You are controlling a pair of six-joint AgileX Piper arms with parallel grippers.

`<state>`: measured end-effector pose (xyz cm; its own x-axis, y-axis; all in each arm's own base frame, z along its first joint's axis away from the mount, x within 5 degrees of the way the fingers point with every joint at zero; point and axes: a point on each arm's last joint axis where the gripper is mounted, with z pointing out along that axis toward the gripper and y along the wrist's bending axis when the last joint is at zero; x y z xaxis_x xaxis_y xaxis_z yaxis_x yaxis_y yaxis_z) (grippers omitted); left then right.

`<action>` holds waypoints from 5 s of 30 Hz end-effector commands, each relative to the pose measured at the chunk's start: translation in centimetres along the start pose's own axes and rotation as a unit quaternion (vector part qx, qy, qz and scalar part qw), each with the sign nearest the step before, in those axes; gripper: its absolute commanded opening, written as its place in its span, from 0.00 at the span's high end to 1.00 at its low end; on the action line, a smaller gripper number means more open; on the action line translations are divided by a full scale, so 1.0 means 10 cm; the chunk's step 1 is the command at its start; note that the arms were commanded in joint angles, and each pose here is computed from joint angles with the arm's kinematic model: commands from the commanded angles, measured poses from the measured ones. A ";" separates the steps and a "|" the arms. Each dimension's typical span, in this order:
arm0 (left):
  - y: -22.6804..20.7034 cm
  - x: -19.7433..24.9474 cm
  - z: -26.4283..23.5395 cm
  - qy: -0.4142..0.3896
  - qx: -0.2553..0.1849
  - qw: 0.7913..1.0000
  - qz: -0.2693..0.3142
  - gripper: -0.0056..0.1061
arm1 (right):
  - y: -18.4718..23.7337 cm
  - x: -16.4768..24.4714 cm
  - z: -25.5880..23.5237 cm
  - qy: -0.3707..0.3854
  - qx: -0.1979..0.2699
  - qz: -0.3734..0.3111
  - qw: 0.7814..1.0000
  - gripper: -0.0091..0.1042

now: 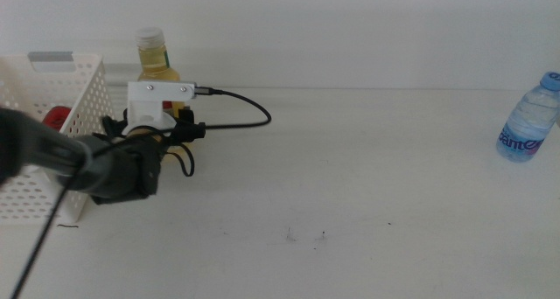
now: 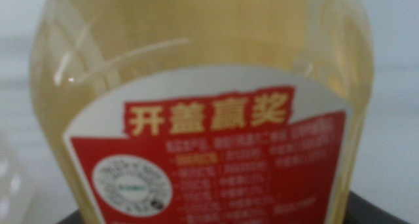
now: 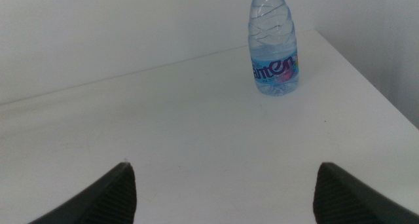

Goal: Use arms to grab the bottles and put them into the dustbin to the left of the table.

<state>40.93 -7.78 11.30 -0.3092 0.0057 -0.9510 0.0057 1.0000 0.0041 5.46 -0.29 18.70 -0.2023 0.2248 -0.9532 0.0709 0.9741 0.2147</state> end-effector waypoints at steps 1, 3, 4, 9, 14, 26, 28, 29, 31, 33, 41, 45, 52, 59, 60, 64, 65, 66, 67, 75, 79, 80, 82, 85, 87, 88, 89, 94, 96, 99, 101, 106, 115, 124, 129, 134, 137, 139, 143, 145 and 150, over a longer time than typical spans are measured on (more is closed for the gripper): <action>-0.04 -0.36 -0.24 -0.017 0.011 1.000 -0.018 0.97 | -0.01 0.00 0.00 -0.008 0.003 -0.005 1.000 0.12; -0.07 -0.60 -0.49 0.032 0.041 0.999 -0.014 0.97 | -0.01 0.00 0.00 -0.008 0.003 -0.005 1.000 0.12; -0.09 -0.72 -0.63 0.068 0.063 0.996 -0.010 0.97 | -0.01 0.00 0.00 -0.008 0.003 -0.005 1.000 0.12; -0.08 -1.21 -1.14 0.165 0.124 0.978 0.018 0.97 | -0.01 0.00 0.00 -0.008 0.003 -0.005 1.000 0.12; 0.15 -1.60 -1.39 0.267 0.138 0.954 0.009 0.97 | -0.01 0.00 0.00 -0.008 0.003 -0.005 1.000 0.12; 1.29 -2.24 -1.20 0.374 0.043 0.925 0.041 0.97 | -0.01 0.00 0.00 -0.008 0.003 -0.005 1.000 0.12; 1.45 -2.18 -1.09 0.389 0.034 0.920 0.033 0.97 | -0.01 0.00 0.00 -0.008 0.003 -0.005 1.000 0.12; 1.52 -2.13 -1.01 0.396 0.032 0.917 0.034 0.97 | -0.01 0.00 0.00 -0.008 0.003 -0.005 1.000 0.12; 1.61 -2.01 -0.90 0.412 0.037 0.909 0.043 0.97 | -0.01 0.00 0.00 -0.008 0.003 -0.005 1.000 0.12; 1.69 -1.88 -0.80 0.428 0.041 0.902 0.046 0.97 | -0.01 0.00 0.00 -0.008 0.003 -0.005 1.000 0.12; 1.79 -1.52 -0.50 0.472 0.043 0.878 0.057 0.96 | -0.01 0.00 0.00 -0.008 0.003 -0.005 1.000 0.12; 1.81 -1.34 -0.37 0.494 0.051 0.866 0.059 0.89 | -0.01 0.00 0.00 -0.008 0.003 -0.005 1.000 0.12; 1.83 -1.28 -0.30 0.489 0.046 0.869 0.064 0.43 | -0.01 0.00 0.00 -0.008 0.003 -0.005 1.000 0.12; 1.76 -1.52 -0.42 0.469 0.061 0.880 0.048 0.11 | -0.01 0.00 0.00 -0.008 0.003 -0.005 1.000 0.12; 1.73 -1.58 -0.46 0.460 0.065 0.884 0.046 0.11 | -0.01 0.00 0.00 -0.008 0.003 -0.005 1.000 0.12; 1.56 -1.93 -0.72 0.408 0.083 0.908 0.037 0.11 | -0.01 0.00 0.00 -0.008 0.003 -0.005 1.000 0.12; 1.47 -2.04 -0.82 0.388 0.100 0.916 0.034 0.11 | -0.01 0.00 0.00 -0.008 0.003 -0.005 1.000 0.12; 1.38 -2.15 -0.94 0.366 0.122 0.922 0.034 0.11 | -0.01 0.00 0.00 -0.008 0.003 -0.005 1.000 0.12; 1.29 -2.21 -1.05 0.350 0.146 0.924 0.040 0.11 | -0.01 0.00 0.00 -0.008 0.003 -0.005 1.000 0.12; 0.48 -2.37 -2.23 0.174 0.271 0.946 0.042 0.11 | -0.01 0.00 0.00 -0.008 0.003 -0.005 1.000 0.12; 0.25 -2.16 -2.68 0.119 0.282 0.951 0.042 0.11 | -0.01 0.00 0.00 -0.008 0.003 -0.005 1.000 0.12; 0.22 -2.12 -2.79 0.104 0.284 0.952 0.043 0.11 | -0.01 0.00 0.00 -0.008 0.003 -0.005 1.000 0.12; 0.18 -2.06 -2.99 0.074 0.286 0.954 0.046 0.11 | -0.01 0.00 0.00 -0.008 0.003 -0.005 1.000 0.12; 0.16 -2.04 -3.25 0.047 0.294 0.953 0.052 0.11 | -0.01 0.00 0.00 -0.008 0.003 -0.005 1.000 0.12; 0.17 -2.05 -3.40 0.032 0.299 0.952 0.058 0.11 | -0.01 0.00 0.00 -0.008 0.003 -0.005 1.000 0.12; 0.17 -2.05 -3.46 0.027 0.301 0.951 0.061 0.11 | -0.01 0.00 0.00 -0.008 0.003 -0.005 1.000 0.12; 0.17 -2.05 -3.53 0.023 0.304 0.950 0.068 0.11 | -0.01 0.00 0.00 -0.008 0.003 -0.005 1.000 0.12; 0.19 -1.95 -3.79 0.041 0.281 0.956 0.079 0.11 | -0.01 0.00 0.00 -0.008 0.003 -0.005 1.000 0.12; 0.17 -1.94 -3.84 0.047 0.288 0.954 0.065 0.11 | -0.01 0.00 0.00 -0.008 0.003 -0.005 1.000 0.12; 0.15 -1.93 -3.85 0.048 0.297 0.951 0.067 0.11 | -0.01 0.00 0.00 -0.008 0.003 -0.005 1.000 0.12; 0.15 -1.94 -3.85 0.048 0.300 0.951 0.063 0.11 | -0.01 0.00 0.00 -0.008 0.003 -0.005 1.000 0.12; 0.14 -1.94 -3.85 0.048 0.305 0.950 0.055 0.11 | -0.01 0.00 0.00 -0.008 0.003 -0.005 1.000 0.12; 0.15 -1.98 -3.84 0.029 0.298 0.953 0.050 0.11 | -0.01 0.00 0.00 -0.008 0.003 -0.005 1.000 0.12; 0.15 -1.99 -3.84 0.025 0.296 0.953 0.049 0.11 | 0.04 -0.17 -0.02 -0.104 -0.008 -0.150 0.983 0.12; 0.15 -1.99 -3.84 0.025 0.296 0.953 0.049 0.11 | 0.13 -0.24 0.10 -0.109 -0.041 -0.162 0.980 0.12; 0.16 -1.98 -3.84 0.024 0.292 0.955 0.054 0.11 | 0.16 -0.14 0.40 -0.016 -0.059 -0.192 0.980 0.12; 0.15 -1.98 -3.83 0.025 0.292 0.954 0.054 0.11 | 0.22 -0.18 0.56 -0.034 -0.087 -0.157 0.983 0.12; 0.15 -1.99 -3.83 0.024 0.292 0.955 0.054 0.11 | 0.28 -0.22 0.65 -0.069 -0.113 -0.140 0.981 0.12; 0.15 -1.99 -3.83 0.024 0.292 0.955 0.054 0.11 | 0.35 -0.27 0.78 -0.130 -0.156 -0.104 0.974 0.12; 0.15 -1.99 -3.83 0.024 0.292 0.955 0.054 0.11 | 0.37 -0.29 0.82 -0.152 -0.171 -0.083 0.970 0.12; 0.15 -1.99 -3.83 0.024 0.292 0.955 0.054 0.11 | 0.35 -0.20 0.92 -0.128 -0.170 -0.069 0.975 0.12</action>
<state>10.64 -6.21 41.89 -0.3260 0.1382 -0.9352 0.5704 0.8176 -0.0780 15.00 2.66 19.48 0.0577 0.1050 -0.9928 -0.2874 0.9541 0.0842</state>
